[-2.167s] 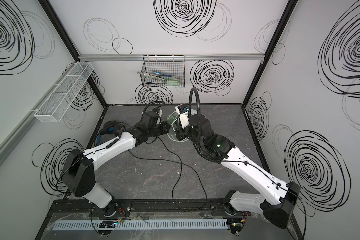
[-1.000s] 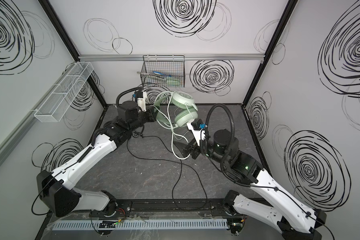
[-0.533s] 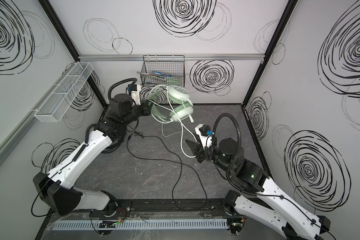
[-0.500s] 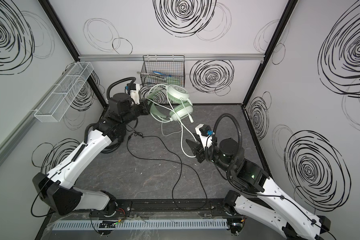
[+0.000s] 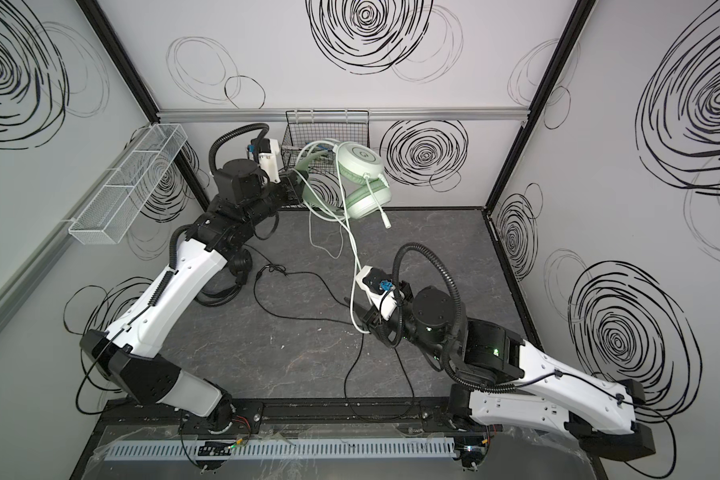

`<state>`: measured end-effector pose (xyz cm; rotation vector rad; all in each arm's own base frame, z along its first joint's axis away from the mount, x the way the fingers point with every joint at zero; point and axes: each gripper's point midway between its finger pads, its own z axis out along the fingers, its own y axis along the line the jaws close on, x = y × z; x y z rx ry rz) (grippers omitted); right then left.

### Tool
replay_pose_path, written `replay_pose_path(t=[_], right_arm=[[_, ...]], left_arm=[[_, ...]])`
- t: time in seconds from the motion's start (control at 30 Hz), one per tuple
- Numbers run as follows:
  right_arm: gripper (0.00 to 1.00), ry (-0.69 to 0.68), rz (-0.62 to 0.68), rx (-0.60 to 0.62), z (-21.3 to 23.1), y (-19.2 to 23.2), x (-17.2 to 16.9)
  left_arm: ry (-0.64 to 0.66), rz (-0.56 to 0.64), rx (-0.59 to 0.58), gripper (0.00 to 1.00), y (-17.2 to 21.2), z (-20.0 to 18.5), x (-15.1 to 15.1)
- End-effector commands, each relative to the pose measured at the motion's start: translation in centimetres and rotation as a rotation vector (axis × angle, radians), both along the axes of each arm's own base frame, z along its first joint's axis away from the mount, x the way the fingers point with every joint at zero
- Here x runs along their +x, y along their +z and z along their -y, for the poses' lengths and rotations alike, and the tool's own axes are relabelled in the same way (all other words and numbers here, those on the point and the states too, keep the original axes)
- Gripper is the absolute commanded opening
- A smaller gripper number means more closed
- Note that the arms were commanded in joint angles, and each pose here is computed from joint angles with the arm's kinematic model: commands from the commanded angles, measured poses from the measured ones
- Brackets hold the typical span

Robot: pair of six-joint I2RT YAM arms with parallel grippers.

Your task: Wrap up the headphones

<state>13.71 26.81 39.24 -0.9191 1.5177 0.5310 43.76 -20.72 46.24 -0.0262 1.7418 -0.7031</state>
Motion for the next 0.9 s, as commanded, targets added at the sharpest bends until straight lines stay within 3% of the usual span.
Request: replay_pose_path(t=[0.0, 0.13, 0.23, 0.37, 0.47, 0.63, 0.87], right_arm=[[0.65, -0.051, 0.083, -0.065, -0.4, 0.1, -0.4], [0.71, -0.105, 0.077, -0.096, -0.3, -2.3, -0.4], [0.83, -0.213, 0.068, -0.079, 1.9, -3.6, 0.7], [0.89, -0.300, 0.087, -0.096, 3.6, -4.5, 1.8], [0.88, -0.320, 0.061, -0.106, 4.0, -6.6, 2.6], [0.88, -0.370, -0.069, -0.019, 5.9, -9.4, 5.1], [0.97, -0.425, -0.043, -0.025, 7.5, -10.3, 8.9]], left_arm=[[0.091, 0.153, -0.241, 0.00, 8.1, -2.0, -0.4], [0.076, 0.175, -0.231, 0.00, 9.8, -1.0, -0.7], [0.077, 0.186, -0.227, 0.00, 10.2, -0.9, -1.2], [0.074, 0.176, -0.213, 0.00, 9.7, -0.7, -1.6], [0.069, 0.183, -0.213, 0.00, 9.8, -0.5, -2.1], [0.087, 0.215, -0.217, 0.00, 11.3, -1.4, -2.8], [0.101, 0.222, -0.242, 0.00, 12.4, -1.7, -3.6]])
